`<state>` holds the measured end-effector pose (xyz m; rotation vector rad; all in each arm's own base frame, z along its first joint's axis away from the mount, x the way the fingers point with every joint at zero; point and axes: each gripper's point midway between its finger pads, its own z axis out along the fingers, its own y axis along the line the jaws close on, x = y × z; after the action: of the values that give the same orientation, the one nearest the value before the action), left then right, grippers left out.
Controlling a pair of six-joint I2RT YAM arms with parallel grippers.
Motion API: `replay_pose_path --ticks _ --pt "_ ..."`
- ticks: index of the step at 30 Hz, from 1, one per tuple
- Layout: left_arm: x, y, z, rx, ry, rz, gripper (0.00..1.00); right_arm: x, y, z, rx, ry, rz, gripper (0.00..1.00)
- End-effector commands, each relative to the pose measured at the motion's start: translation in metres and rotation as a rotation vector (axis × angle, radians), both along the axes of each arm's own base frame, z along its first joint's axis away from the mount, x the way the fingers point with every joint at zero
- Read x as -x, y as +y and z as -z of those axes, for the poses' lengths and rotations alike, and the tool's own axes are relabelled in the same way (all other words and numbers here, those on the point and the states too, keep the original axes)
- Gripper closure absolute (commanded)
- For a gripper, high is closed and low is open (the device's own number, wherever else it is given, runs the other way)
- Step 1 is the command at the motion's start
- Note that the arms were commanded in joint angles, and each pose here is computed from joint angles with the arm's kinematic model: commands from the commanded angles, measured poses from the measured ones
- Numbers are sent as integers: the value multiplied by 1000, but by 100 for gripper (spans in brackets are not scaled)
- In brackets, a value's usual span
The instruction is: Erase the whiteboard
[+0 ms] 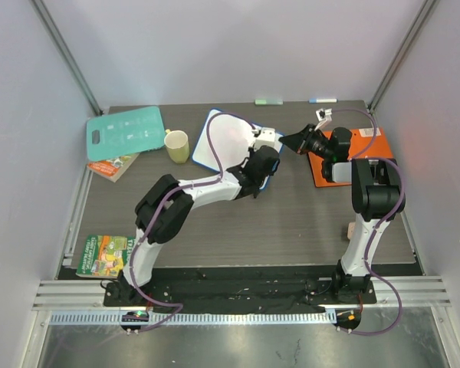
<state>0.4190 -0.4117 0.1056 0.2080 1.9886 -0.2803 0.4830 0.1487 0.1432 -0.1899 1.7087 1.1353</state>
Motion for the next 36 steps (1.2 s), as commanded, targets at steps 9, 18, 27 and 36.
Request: replay_pose_path --ticks 9,18,27,36 --pt "0 115 92 -21 282 -153 100 16 29 -40 44 -238 -149 99" --pt "-21 190 76 -86 237 -384 100 17 28 -40 42 -238 -149 99" --pt "-43 206 70 -56 243 -424 100 17 29 -41 41 -237 -152 98" --pt "-24 87 54 -84 181 -97 100 17 30 -40 39 -235 -157 99"
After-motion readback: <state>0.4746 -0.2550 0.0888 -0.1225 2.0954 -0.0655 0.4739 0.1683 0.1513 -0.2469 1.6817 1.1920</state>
